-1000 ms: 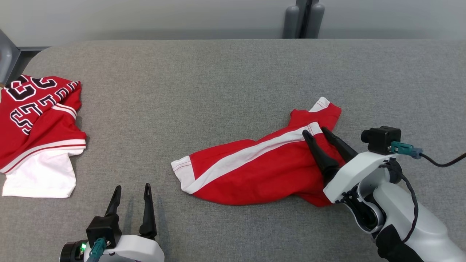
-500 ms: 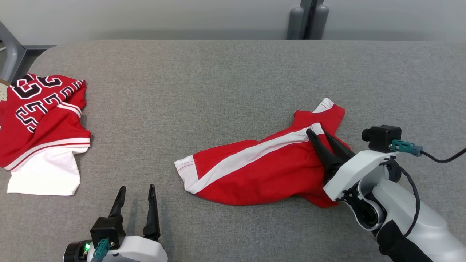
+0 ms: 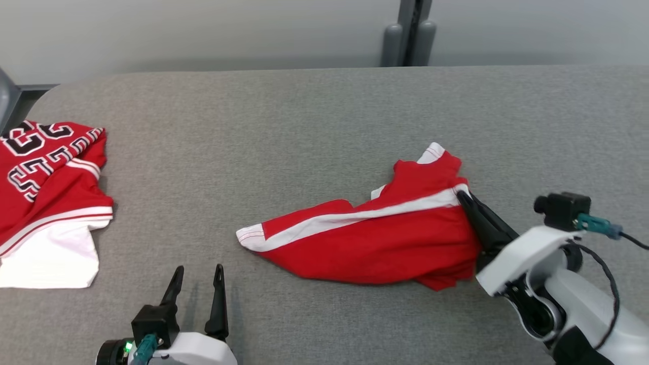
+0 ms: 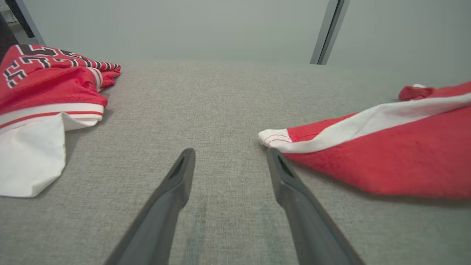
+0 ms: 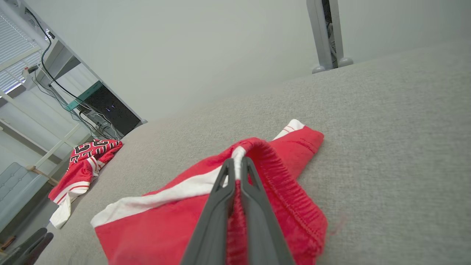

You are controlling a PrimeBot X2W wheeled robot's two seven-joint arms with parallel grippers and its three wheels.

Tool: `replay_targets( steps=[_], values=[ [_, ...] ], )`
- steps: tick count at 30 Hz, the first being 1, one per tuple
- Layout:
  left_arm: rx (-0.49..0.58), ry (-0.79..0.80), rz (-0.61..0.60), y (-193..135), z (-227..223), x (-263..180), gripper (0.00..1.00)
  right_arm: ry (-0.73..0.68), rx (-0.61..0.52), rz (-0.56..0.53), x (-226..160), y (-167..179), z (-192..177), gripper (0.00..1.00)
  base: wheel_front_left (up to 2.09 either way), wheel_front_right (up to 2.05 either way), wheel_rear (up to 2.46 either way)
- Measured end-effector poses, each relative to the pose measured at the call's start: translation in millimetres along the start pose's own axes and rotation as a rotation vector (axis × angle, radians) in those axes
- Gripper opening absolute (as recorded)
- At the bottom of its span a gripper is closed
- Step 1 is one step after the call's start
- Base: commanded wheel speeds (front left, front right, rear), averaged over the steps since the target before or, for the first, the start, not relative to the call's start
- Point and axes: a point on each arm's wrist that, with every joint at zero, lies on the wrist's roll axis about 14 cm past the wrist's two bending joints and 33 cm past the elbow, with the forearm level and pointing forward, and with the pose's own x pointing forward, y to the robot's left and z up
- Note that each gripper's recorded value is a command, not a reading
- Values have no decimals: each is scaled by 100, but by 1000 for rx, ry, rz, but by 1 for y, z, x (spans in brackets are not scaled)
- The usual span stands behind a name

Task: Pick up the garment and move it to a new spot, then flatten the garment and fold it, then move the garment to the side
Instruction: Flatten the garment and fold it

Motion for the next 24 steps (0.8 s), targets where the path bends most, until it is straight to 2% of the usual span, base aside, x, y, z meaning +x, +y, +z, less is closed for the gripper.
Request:
replay_targets(
  steps=[6, 12, 19, 24],
  values=[
    [-15, -15, -83, -26, 7, 15, 100, -20, -29, -67, -40, -30, 6, 0, 0, 0, 0],
    [-87, 46, -202, -61, -6, 25, 100, -10, -95, -104, -69, -43, 1, 0, 0, 0, 0],
    [-159, 76, -275, -84, -7, 43, 100, 39, -106, -149, -82, -52, -23, 0, 0, 0, 0],
    [-159, 118, -302, -91, -18, 44, 100, 48, -106, -165, -84, -55, -30, 0, 0, 0, 0]
  ],
)
